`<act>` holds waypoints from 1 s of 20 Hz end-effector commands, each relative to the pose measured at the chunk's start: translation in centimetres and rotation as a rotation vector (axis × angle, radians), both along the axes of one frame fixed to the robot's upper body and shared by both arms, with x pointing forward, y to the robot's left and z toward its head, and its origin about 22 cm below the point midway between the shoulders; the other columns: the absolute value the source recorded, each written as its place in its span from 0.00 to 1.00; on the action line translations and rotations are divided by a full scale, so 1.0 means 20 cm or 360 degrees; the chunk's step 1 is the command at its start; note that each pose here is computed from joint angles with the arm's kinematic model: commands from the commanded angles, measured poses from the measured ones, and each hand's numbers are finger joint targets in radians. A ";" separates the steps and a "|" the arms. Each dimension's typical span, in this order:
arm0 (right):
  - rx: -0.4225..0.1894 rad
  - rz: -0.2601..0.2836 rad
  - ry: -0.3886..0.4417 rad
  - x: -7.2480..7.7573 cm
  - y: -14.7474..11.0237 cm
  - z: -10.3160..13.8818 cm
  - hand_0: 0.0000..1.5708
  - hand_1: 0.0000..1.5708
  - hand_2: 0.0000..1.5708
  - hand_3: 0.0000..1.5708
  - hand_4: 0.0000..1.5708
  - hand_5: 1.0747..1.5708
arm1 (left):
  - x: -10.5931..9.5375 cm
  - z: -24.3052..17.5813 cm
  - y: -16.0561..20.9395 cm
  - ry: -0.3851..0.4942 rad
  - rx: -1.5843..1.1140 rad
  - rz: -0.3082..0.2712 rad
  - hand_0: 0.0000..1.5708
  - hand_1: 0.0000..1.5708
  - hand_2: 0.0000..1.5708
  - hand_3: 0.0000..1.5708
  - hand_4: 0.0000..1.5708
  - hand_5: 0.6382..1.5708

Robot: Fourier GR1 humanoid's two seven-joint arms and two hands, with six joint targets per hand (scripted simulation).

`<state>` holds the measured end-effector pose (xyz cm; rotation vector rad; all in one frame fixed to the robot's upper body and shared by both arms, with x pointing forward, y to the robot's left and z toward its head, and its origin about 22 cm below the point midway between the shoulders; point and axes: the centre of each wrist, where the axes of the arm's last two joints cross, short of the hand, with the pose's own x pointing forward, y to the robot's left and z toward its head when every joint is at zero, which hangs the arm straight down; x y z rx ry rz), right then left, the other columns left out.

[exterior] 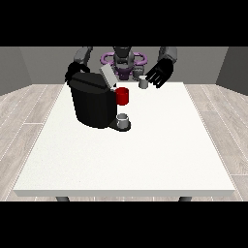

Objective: Insert the coffee pod into the coffee machine and close the lid

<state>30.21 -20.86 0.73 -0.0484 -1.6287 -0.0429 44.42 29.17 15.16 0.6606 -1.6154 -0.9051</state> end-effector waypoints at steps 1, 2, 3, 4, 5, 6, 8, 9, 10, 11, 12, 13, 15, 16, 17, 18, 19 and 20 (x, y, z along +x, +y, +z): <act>-0.0005 0.0014 -0.0032 0.00 -0.02 0.00 0.00 0.00 0.00 0.00 0.32 1.00 | 0.04 0.16 -0.04 -0.0019 -0.0069 0.0082 0.79 0.79 0.82 0.79 0.33 1.00; 0.0001 -0.0014 -0.0003 0.05 0.00 0.03 0.00 0.00 0.00 0.00 0.32 1.00 | 0.05 0.16 -0.15 -0.0045 -0.0076 0.0015 0.81 0.81 0.83 0.79 0.33 1.00; -0.0015 0.0013 -0.0132 0.05 -0.03 0.09 0.00 0.00 0.00 0.00 0.33 1.00 | 0.04 0.23 -0.03 -0.0149 -0.0097 0.0070 0.77 0.77 0.80 0.76 0.32 1.00; -0.0020 -0.0038 -0.0042 0.07 -0.06 0.11 0.00 0.00 0.00 0.00 0.32 1.00 | 0.04 0.28 0.01 -0.0097 -0.0086 0.0047 0.77 0.77 0.79 0.76 0.31 1.00; -0.0023 -0.0040 -0.0019 0.06 -0.05 0.06 0.00 0.00 0.00 0.00 0.33 1.00 | 0.06 0.33 -0.08 -0.0037 -0.0064 0.0036 0.79 0.79 0.80 0.76 0.30 1.00; 0.0012 0.0026 -0.0100 0.08 0.03 0.13 0.00 0.00 0.00 0.00 0.32 1.00 | 0.07 0.38 -0.08 -0.0129 -0.0107 0.0065 0.80 0.80 0.82 0.78 0.30 1.00; -0.0055 -0.0007 -0.0084 0.09 -0.05 0.11 0.00 0.00 0.00 0.00 0.34 1.00 | 0.07 0.42 -0.09 -0.0134 -0.0038 0.0020 0.80 0.80 0.84 0.80 0.31 1.00; -0.0031 0.0030 -0.0123 0.08 0.02 0.16 0.00 0.00 0.00 0.00 0.35 1.00 | 0.07 0.36 -0.09 -0.0158 -0.0065 0.0081 0.80 0.80 0.84 0.80 0.33 1.00; -0.0025 -0.0015 -0.0098 0.06 0.08 0.12 0.00 0.00 0.00 0.00 0.33 1.00 | 0.07 0.37 -0.11 -0.0147 -0.0048 0.0021 0.82 0.82 0.85 0.81 0.33 1.00; -0.0032 0.0004 -0.0179 0.10 -0.04 0.17 0.00 0.00 0.00 0.00 0.31 1.00 | 0.06 0.43 -0.04 -0.0222 -0.0048 0.0016 0.81 0.81 0.85 0.81 0.33 1.00; -0.0017 0.0020 -0.0188 0.11 0.00 0.21 0.00 0.00 0.00 0.00 0.29 1.00 | 0.07 0.46 -0.03 -0.0194 -0.0072 0.0066 0.82 0.82 0.85 0.80 0.33 1.00; -0.0046 0.0013 -0.0169 0.06 0.08 0.16 0.00 0.00 0.00 0.00 0.31 1.00 | 0.07 0.43 -0.07 -0.0165 -0.0020 0.0093 0.80 0.80 0.84 0.79 0.32 1.00; -0.0054 -0.0041 -0.0208 0.12 0.01 0.16 0.00 0.00 0.00 0.00 0.34 1.00 | 0.09 0.45 -0.21 -0.0229 -0.0033 0.0029 0.80 0.80 0.83 0.79 0.31 1.00; -0.0031 -0.0043 -0.0158 0.06 -0.03 0.08 0.00 0.00 0.00 0.00 0.33 1.00 | 0.08 0.44 -0.11 -0.0161 -0.0052 0.0040 0.81 0.81 0.83 0.79 0.31 1.00; -0.0034 -0.0004 -0.0099 0.07 -0.02 0.14 0.00 0.00 0.00 0.00 0.31 1.00 | 0.09 0.36 -0.18 -0.0135 -0.0069 0.0036 0.81 0.81 0.83 0.79 0.31 1.00; -0.0008 -0.0055 -0.0098 0.04 -0.07 0.09 0.00 0.00 0.00 0.00 0.31 1.00 | 0.07 0.31 -0.10 -0.0133 -0.0036 0.0021 0.83 0.83 0.85 0.79 0.31 1.00; -0.0068 0.0022 -0.0150 0.06 0.07 0.15 0.00 0.00 0.00 0.00 0.33 1.00 | 0.08 0.51 -0.07 -0.0179 -0.0041 0.0101 0.83 0.83 0.85 0.79 0.31 1.00; -0.0018 -0.0036 -0.0122 0.08 -0.03 0.19 0.00 0.00 0.00 0.00 0.33 1.00 | 0.08 0.39 -0.08 -0.0130 -0.0032 0.0060 0.84 0.84 0.85 0.78 0.31 1.00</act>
